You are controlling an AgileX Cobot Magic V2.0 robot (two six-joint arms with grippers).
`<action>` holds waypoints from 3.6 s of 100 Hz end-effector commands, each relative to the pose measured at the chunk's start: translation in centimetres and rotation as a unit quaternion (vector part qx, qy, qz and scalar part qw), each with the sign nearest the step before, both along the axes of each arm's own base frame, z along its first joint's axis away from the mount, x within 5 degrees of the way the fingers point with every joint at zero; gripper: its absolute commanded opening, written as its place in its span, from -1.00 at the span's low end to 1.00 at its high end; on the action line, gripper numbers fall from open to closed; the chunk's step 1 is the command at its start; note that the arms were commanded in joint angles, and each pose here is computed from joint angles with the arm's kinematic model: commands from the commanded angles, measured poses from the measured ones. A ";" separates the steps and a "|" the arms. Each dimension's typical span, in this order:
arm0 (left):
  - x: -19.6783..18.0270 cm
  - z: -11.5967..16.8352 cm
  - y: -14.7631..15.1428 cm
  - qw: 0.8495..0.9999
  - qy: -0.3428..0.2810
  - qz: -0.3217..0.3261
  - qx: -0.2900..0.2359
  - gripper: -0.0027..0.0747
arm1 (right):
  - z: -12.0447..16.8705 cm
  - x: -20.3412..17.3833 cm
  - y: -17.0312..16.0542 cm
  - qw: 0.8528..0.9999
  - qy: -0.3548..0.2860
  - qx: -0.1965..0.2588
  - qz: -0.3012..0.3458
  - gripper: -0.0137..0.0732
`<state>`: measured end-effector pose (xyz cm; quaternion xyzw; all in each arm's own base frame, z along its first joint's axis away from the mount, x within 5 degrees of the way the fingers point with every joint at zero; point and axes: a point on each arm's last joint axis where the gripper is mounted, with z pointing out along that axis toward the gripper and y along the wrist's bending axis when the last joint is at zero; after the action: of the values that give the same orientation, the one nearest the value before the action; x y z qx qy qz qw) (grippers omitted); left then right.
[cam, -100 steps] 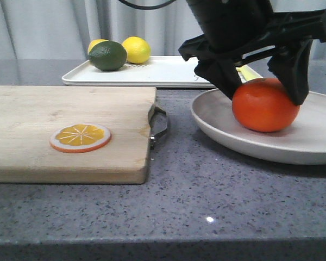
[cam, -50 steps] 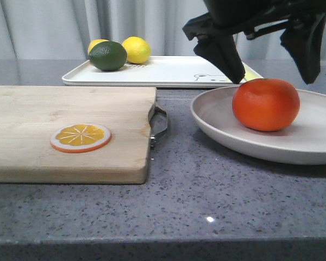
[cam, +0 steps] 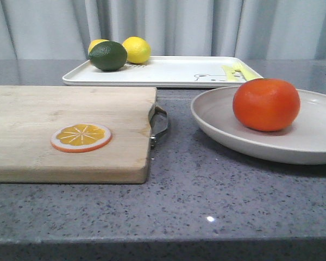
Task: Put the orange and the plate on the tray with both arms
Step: 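Open the left gripper to release the orange and withdraw, then move the right gripper to the plate rim and grip it, then lift the plate with the right gripper and carry it over the tray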
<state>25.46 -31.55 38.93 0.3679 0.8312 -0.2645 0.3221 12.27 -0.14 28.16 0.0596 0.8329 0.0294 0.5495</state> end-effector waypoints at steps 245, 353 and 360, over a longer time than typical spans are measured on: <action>-17.8 -6.9 22.3 0.953 -0.197 0.080 -0.215 -0.98 | -0.8 15.4 4.5 0.943 0.324 0.020 0.071 -0.84; -17.8 -6.9 22.3 0.953 -0.197 0.080 -0.215 -0.98 | 8.3 25.7 7.1 0.958 0.162 0.189 0.138 -0.84; -17.8 -6.9 22.3 0.953 -0.197 0.080 -0.215 -0.98 | 8.2 27.4 7.6 0.958 0.158 0.188 0.145 -0.84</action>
<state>7.55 -9.23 30.32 0.2824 0.7307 -0.3138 0.5366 38.57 6.91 33.29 0.0482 0.9161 0.2305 0.3244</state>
